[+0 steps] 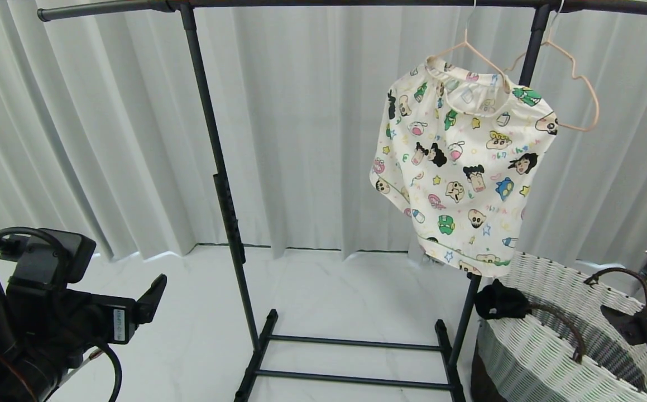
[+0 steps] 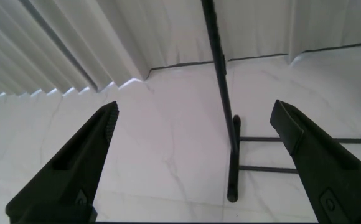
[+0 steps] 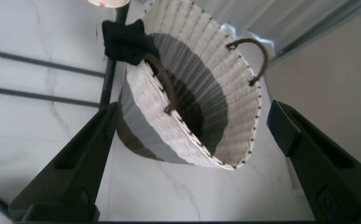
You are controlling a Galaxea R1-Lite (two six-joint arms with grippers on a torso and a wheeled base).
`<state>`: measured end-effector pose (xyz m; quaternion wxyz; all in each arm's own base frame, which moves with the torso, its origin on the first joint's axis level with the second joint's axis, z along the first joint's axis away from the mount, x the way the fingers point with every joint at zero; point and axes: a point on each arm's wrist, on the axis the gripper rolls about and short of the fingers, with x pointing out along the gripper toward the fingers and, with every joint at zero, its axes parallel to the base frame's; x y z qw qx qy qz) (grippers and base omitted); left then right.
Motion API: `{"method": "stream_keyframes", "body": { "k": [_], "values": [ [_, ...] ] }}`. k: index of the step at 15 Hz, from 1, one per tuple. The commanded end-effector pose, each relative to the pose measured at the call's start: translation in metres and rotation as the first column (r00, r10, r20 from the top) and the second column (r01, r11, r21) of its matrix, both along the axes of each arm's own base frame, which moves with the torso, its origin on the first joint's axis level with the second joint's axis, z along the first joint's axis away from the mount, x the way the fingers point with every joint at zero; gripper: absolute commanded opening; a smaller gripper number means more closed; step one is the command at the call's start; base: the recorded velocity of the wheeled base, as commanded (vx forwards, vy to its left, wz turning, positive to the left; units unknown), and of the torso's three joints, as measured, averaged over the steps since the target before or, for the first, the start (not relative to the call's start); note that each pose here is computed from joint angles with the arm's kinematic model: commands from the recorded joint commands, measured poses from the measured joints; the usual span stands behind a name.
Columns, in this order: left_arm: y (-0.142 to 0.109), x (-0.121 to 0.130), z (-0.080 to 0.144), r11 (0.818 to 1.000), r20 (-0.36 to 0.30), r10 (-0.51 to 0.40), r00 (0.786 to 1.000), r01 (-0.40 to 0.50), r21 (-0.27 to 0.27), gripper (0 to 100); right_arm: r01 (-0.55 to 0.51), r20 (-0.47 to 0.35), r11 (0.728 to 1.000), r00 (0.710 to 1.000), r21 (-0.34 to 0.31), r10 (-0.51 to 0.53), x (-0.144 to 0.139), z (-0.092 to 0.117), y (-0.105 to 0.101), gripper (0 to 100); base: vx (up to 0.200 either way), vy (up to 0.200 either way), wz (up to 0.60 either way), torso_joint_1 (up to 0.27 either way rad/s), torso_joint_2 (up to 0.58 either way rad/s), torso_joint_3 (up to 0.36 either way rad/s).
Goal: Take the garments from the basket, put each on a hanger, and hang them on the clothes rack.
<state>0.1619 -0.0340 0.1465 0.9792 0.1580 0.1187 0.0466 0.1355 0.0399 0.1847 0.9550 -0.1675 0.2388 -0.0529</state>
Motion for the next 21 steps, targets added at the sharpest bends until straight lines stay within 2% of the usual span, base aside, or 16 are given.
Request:
{"method": "stream_keyframes", "body": {
  "k": [1, 9, 12, 13, 15, 17, 19, 21],
  "values": [
    [-0.002, 0.000, 0.000, 1.000, -0.001, -0.012, 1.000, 0.012, 0.001, 100, 0.000, -0.015, 1.000, 1.000, -0.006, 0.000, -0.001, -0.004, 0.000, 100, 0.200, 0.000, 0.00, 0.002, 0.00, 0.002],
    [-0.003, 0.000, 0.000, 1.000, 0.000, -0.015, 1.000, 0.015, 0.000, 100, -0.006, -0.097, 0.999, 0.995, -0.041, 0.003, -0.006, -0.025, -0.002, 100, 0.200, 0.000, 0.00, 0.002, 0.01, 0.006],
    [-0.003, 0.001, -0.001, 1.000, -0.005, -0.015, 1.000, 0.015, -0.001, 100, -0.068, -0.168, 0.998, 0.984, -0.016, 0.064, -0.004, -0.037, -0.002, 100, 0.133, 0.000, 0.00, 0.003, 0.00, 0.000],
    [-0.003, 0.001, -0.001, 1.000, -0.008, -0.015, 1.000, 0.015, 0.000, 100, -0.097, -0.213, 0.994, 0.973, -0.047, 0.085, -0.004, -0.044, -0.002, 100, 0.000, 0.000, 0.00, 0.000, 0.00, 0.000],
    [-0.003, 0.003, -0.003, 1.000, -0.014, -0.012, 1.000, 0.012, -0.010, 100, -0.156, -0.315, 0.979, 0.943, -0.130, 0.108, 0.000, -0.059, -0.003, 100, 0.000, 0.000, 0.00, 0.000, 0.00, 0.000],
    [-0.004, 0.004, -0.002, 1.000, -0.014, -0.011, 1.000, 0.011, -0.013, 100, -0.223, -0.390, 0.962, 0.909, -0.156, 0.148, 0.015, -0.072, 0.003, 100, 0.000, 0.000, 0.00, 0.000, 0.00, 0.000],
    [-0.004, 0.003, -0.002, 1.000, -0.012, -0.011, 1.000, 0.011, -0.014, 100, -0.357, -0.461, 0.918, 0.853, -0.172, 0.245, 0.031, -0.087, 0.010, 100, 0.000, 0.000, 0.00, 0.000, 0.00, 0.000],
    [-0.004, 0.003, 0.000, 1.000, -0.003, -0.011, 1.000, 0.011, -0.016, 100, -0.455, -0.540, 0.868, 0.790, -0.199, 0.291, 0.045, -0.105, 0.016, 100, 0.000, 0.000, 0.00, 0.000, 0.00, 0.000]
  ]
}}
